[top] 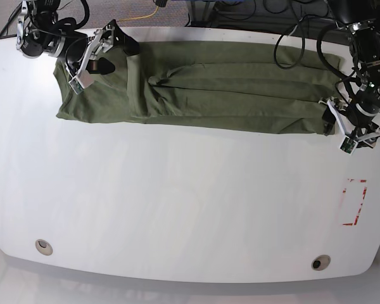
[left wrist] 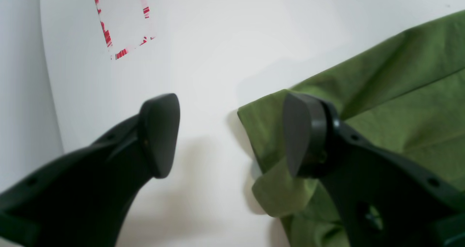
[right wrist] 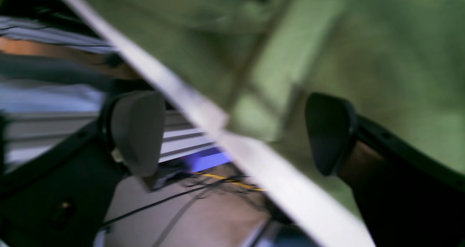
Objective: Layout the t-shirt on the table in an organized manner, then fold the t-shirt properly
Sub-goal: 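Grasp the shirt end with the right gripper and pull it outward, then move the left gripper inward and pinch the shirt's folded edge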
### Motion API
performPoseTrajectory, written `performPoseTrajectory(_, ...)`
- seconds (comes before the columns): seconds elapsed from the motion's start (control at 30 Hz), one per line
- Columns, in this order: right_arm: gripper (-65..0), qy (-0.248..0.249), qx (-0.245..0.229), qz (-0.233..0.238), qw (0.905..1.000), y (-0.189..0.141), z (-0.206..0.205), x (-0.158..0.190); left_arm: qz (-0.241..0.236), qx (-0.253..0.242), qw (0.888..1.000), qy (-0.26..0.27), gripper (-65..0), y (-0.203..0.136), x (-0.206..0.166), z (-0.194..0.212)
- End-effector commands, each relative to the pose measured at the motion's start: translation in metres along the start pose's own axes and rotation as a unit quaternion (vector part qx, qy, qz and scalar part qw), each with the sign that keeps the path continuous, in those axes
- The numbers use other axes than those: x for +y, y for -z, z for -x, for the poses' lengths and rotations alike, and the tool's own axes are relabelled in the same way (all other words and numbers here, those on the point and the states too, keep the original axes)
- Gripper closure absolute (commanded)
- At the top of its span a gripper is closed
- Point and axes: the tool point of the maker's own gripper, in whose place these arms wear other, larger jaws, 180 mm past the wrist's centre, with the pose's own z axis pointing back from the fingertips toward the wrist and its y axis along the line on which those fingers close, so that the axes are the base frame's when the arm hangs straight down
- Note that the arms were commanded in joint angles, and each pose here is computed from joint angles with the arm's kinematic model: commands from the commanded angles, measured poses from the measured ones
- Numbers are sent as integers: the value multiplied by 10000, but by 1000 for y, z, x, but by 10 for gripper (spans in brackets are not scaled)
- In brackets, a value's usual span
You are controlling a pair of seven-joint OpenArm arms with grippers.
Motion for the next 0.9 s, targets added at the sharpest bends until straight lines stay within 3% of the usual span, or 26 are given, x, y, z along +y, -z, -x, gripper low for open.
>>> performPoseTrajectory(0.0,-568,-291,-378,113,9988,-3,-27,-4,-70,-237,9996,146,-415,-7,3,-16)
performPoseTrajectory(0.2,-553,-618,-629,649,9940,2,-48,-22,53,-588,9975,397,-411,-16,-19,-42)
performPoseTrajectory(0.3,-477,-699,-843,906,9898,4,-59,-29,108,-701,9968,369,-379,-18,-28,-47)
performPoseTrajectory(0.4,-301,-786,-977,1127,9857,8,-64,-34,135,-960,9949,294,-294,-19,-32,-56)
performPoseTrajectory(0.53,-16,-809,-1045,1331,9823,14,-64,-37,258,-1098,9936,86,-104,-18,-50,-55)
performPoseTrajectory(0.6,0,-822,-984,1429,9814,16,-61,-38,255,-1037,9943,74,0,-17,-56,-49)
performPoseTrajectory(0.7,-33,-785,-961,1518,9806,20,-59,-39,206,-980,9949,97,0,-16,-61,-46)
performPoseTrajectory(0.87,0,-759,-984,1632,9787,25,-56,-39,297,-1013,9944,-34,0,-17,-79,-39)
